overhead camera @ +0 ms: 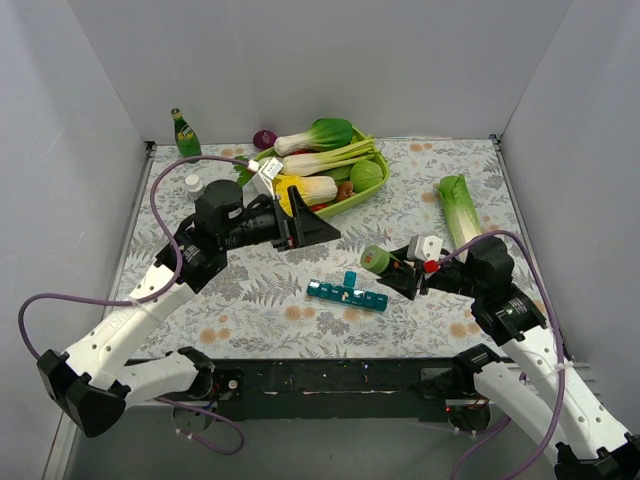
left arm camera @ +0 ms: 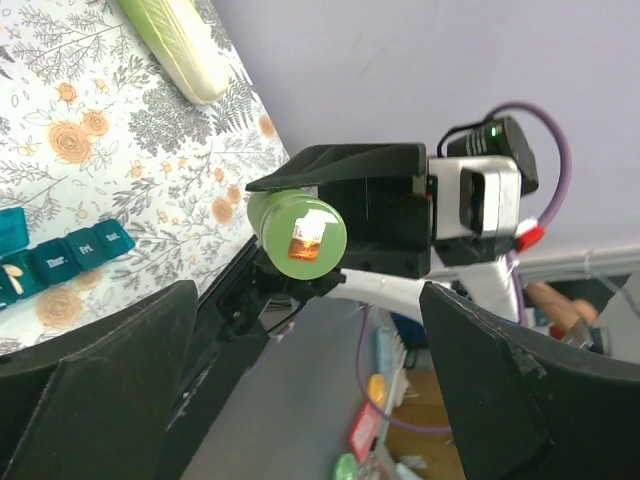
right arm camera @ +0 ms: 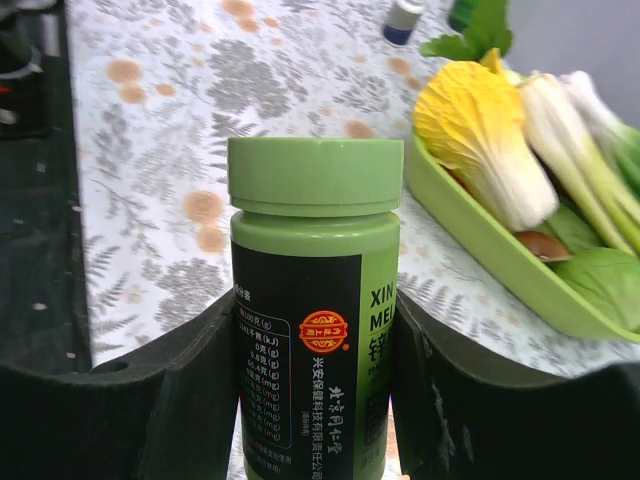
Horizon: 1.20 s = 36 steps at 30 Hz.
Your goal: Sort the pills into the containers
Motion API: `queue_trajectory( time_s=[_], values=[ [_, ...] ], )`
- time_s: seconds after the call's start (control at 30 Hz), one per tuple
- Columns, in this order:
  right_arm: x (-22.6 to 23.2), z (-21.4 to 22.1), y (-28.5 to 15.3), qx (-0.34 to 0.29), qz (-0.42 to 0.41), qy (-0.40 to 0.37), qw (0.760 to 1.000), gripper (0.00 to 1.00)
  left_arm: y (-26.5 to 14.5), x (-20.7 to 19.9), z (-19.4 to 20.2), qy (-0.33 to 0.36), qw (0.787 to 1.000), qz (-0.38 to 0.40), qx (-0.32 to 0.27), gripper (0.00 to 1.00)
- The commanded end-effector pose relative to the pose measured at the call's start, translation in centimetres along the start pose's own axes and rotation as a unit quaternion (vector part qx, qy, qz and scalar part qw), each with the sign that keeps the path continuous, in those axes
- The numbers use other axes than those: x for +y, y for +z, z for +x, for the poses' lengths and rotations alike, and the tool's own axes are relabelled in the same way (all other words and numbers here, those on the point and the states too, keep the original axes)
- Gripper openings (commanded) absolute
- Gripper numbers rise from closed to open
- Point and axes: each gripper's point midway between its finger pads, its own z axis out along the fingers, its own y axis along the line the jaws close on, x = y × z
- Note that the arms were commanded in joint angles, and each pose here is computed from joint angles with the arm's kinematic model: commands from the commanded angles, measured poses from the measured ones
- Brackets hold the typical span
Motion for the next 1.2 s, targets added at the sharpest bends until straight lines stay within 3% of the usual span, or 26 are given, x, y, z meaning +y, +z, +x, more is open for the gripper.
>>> queue_trajectory(
  time_s=[0.0, 0.07, 0.27, 0.43, 0.53, 0.9, 1.17],
  values=[
    [-4.2, -2.1, -1.7, 0.014, 0.103, -0.12, 0.987, 0.01, 0.9, -0.5, -2.0, -0.073, 0.997, 0.0, -0.039, 0.94],
    [-5.1, -2.4, -2.0, 0.017, 0.124, -0.144, 0.982, 0.01, 1.9, -0.4, -2.2, -0.096, 0.994, -0.011, -0.045, 0.98],
    [-6.8, -2.6, -3.1, 0.035, 0.173, -0.183, 0.967, 0.01, 5.7, -0.5, -1.5, -0.125, 0.991, -0.033, -0.032, 0.98],
    [-7.7, -2.3, -3.7, 0.052, 0.195, -0.209, 0.957, 0.01, 7.1, -0.4, -3.4, -0.154, 0.983, -0.059, -0.079, 0.97],
    [-7.7, -2.2, -3.8, 0.053, 0.195, -0.212, 0.956, 0.01, 8.2, -0.7, -2.9, -0.158, 0.982, -0.065, -0.075, 0.96],
    [-7.4, -2.0, -3.5, 0.049, 0.188, -0.203, 0.96, 0.01, 12.2, 1.2, -0.1, -0.13, 0.983, -0.125, -0.036, 0.82],
    [-7.2, -1.7, -3.3, 0.05, 0.184, -0.192, 0.963, 0.01, 13.2, 0.9, 1.0, -0.118, 0.985, -0.125, -0.015, 0.65]
  ],
)
